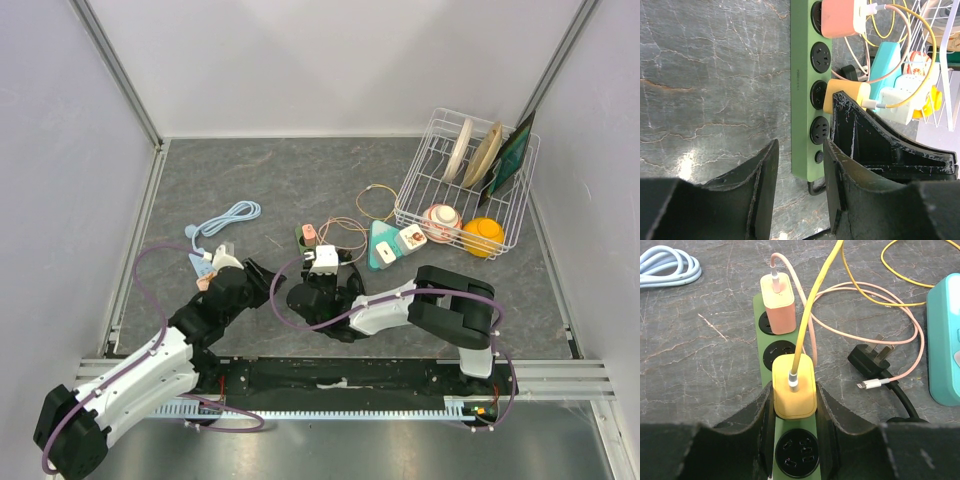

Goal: Insert the plug

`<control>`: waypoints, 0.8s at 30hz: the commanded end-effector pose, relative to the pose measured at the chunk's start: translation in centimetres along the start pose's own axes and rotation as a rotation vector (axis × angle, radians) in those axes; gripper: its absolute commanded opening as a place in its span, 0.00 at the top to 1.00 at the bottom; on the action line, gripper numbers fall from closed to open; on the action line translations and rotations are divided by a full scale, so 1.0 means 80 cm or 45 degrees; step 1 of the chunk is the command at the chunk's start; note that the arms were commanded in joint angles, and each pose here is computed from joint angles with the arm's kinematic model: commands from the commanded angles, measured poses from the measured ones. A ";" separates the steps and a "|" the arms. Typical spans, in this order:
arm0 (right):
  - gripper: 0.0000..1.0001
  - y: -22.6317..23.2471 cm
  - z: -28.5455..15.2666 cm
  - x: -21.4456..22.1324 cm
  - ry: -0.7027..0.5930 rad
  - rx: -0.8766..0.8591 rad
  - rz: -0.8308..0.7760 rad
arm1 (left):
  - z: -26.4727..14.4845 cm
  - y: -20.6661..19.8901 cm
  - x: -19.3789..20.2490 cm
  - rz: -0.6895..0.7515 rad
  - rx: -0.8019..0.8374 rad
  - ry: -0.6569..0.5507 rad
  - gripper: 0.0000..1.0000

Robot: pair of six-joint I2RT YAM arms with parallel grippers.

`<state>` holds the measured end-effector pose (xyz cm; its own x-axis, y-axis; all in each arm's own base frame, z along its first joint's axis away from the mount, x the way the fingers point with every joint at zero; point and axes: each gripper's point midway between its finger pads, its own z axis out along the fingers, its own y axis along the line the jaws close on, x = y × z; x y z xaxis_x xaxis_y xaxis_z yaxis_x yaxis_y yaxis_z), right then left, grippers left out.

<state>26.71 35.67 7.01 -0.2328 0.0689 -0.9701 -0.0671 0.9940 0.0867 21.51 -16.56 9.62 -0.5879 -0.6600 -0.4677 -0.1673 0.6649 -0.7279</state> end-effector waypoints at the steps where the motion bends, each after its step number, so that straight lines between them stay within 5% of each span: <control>1: 1.00 -0.008 -0.028 0.107 0.321 -0.178 -0.317 | 0.003 0.008 -0.012 -0.038 -0.041 -0.073 0.53; 13: 1.00 0.000 -0.010 0.139 0.573 -0.194 -0.372 | 0.000 0.006 -0.014 -0.023 -0.031 -0.078 0.53; 24: 1.00 -0.041 -0.012 0.149 0.690 -0.137 -0.146 | -0.002 0.006 -0.015 -0.024 -0.030 -0.080 0.53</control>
<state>27.83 35.69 6.26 -0.3621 -0.0404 -0.9313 -0.1193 0.9928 0.0033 21.27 -16.21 9.47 -0.5870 -0.6588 -0.4706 -0.1759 0.6711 -0.7202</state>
